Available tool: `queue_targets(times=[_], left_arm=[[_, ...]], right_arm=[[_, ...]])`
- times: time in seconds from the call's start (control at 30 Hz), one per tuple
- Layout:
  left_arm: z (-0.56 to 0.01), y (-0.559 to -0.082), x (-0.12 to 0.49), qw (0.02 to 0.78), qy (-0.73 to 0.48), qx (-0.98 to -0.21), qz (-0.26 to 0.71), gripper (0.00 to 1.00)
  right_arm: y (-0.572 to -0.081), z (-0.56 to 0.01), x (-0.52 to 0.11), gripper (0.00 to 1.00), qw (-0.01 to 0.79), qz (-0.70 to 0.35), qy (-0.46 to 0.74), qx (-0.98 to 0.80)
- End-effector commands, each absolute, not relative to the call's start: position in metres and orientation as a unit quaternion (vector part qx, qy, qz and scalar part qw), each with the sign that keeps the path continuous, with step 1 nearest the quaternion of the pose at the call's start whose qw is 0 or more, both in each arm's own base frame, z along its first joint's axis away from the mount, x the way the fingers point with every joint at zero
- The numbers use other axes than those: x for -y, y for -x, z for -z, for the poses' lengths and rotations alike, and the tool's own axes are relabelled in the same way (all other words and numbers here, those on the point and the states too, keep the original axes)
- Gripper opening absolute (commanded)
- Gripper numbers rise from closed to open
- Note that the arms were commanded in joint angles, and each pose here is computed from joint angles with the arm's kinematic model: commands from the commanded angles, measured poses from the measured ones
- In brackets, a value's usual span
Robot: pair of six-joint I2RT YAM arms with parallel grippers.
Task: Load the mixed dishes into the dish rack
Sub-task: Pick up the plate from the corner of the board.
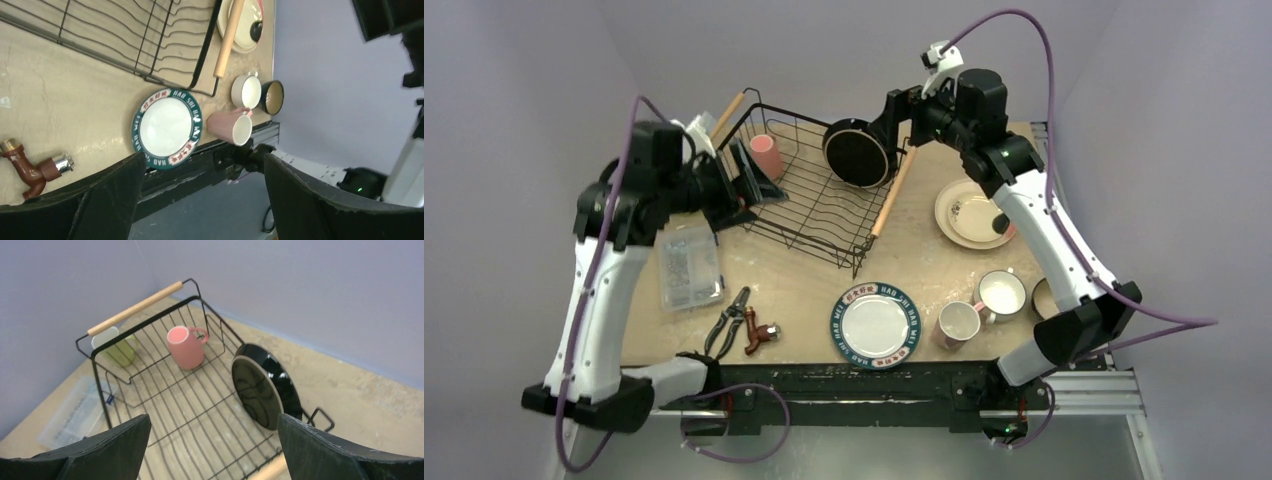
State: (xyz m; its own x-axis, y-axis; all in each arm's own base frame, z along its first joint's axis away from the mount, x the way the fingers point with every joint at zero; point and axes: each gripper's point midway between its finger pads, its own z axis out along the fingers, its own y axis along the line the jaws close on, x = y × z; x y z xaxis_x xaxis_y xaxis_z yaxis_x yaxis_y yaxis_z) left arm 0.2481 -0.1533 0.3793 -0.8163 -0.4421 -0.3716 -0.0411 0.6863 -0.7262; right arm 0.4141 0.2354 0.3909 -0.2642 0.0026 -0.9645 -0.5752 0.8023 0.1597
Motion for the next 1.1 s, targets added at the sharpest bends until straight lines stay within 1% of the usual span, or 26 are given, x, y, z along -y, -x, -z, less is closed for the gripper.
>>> queue_targets(times=[0.0, 0.13, 0.27, 0.47, 0.57, 0.67, 0.73, 0.8, 0.9, 1.07], left_arm=[[-0.360, -0.230, 0.158, 0.373, 0.092, -0.850, 0.361, 0.86], [-0.325, -0.201, 0.170, 0.384, 0.062, -0.848, 0.360, 0.84], [-0.282, -0.177, 0.188, 0.361, 0.021, -0.861, 0.357, 0.81], [-0.208, -0.159, 0.218, 0.332, -0.029, -0.878, 0.344, 0.79], [-0.171, -0.156, 0.234, 0.333, -0.019, -0.871, 0.361, 0.77], [-0.148, -0.158, 0.250, 0.341, -0.004, -0.855, 0.391, 0.76], [-0.138, -0.160, 0.261, 0.339, 0.006, -0.845, 0.413, 0.74], [-0.128, -0.161, 0.272, 0.335, 0.005, -0.840, 0.426, 0.70], [-0.102, -0.160, 0.281, 0.311, 0.019, -0.852, 0.420, 0.62], [-0.071, -0.159, 0.284, 0.286, 0.047, -0.869, 0.401, 0.53]], right_arm=[[-0.367, -0.398, -0.224, 0.99, 0.548, -0.292, 0.152, -0.769], [-0.336, -0.395, -0.208, 0.99, 0.560, -0.294, 0.139, -0.762], [-0.313, -0.377, -0.193, 0.99, 0.558, -0.289, 0.123, -0.768], [-0.285, -0.355, -0.171, 0.99, 0.578, -0.275, 0.106, -0.761], [-0.267, -0.358, -0.164, 0.99, 0.603, -0.284, 0.109, -0.737], [-0.254, -0.355, -0.157, 0.99, 0.618, -0.282, 0.111, -0.725], [-0.246, -0.354, -0.153, 0.99, 0.620, -0.285, 0.108, -0.723], [-0.237, -0.354, -0.148, 0.99, 0.622, -0.284, 0.108, -0.721], [-0.229, -0.348, -0.140, 0.99, 0.630, -0.278, 0.101, -0.719], [-0.219, -0.349, -0.136, 0.99, 0.635, -0.279, 0.102, -0.713]])
